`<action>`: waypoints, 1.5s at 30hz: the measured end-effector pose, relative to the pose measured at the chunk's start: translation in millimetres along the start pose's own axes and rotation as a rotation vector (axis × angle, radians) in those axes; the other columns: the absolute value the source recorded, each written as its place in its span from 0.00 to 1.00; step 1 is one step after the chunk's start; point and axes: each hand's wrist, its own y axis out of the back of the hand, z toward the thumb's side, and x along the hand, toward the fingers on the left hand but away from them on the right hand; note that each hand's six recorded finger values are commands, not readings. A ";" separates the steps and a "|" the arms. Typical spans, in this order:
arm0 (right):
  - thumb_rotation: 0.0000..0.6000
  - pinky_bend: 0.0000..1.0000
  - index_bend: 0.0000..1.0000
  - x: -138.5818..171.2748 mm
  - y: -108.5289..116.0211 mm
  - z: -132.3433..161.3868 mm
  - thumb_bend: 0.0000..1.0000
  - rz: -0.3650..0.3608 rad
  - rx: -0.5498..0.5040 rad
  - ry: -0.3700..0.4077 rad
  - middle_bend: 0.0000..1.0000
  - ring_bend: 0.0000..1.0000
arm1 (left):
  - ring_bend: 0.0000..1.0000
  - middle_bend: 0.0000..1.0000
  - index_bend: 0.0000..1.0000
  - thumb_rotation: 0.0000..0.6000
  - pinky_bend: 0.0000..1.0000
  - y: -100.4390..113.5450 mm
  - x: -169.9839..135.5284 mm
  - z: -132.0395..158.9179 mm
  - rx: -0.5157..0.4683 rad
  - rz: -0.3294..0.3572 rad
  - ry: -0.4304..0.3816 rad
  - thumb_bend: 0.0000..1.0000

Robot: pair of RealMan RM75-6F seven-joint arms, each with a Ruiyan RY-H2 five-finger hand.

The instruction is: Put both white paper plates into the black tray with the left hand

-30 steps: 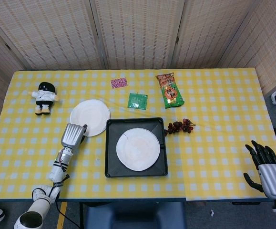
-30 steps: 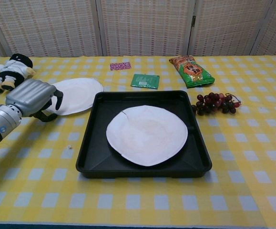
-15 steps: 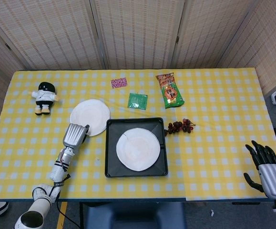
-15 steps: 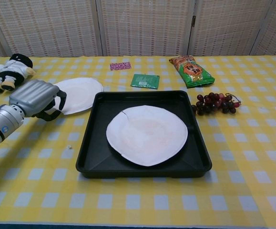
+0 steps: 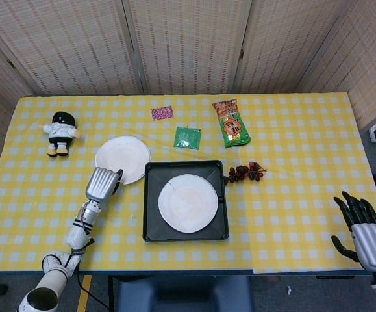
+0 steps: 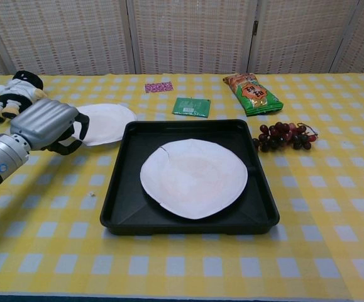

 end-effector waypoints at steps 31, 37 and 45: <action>1.00 0.00 0.00 1.1 -18.1 21.6 0.37 0.039 0.027 0.046 0.00 0.00 | 1.00 1.00 0.63 1.00 1.00 85.6 -31.5 -3.3 -0.091 0.422 -0.087 0.61; 1.00 0.00 0.00 2.1 -18.7 23.7 0.37 0.041 0.029 0.057 0.00 0.00 | 1.00 1.00 0.63 1.00 1.00 99.0 -39.3 2.0 -0.100 0.470 -0.110 0.61; 1.00 0.00 0.00 7.0 -15.7 27.3 0.37 0.028 0.021 0.074 0.00 0.00 | 1.00 1.00 0.63 1.00 1.00 118.4 -54.2 23.3 -0.133 0.524 -0.164 0.61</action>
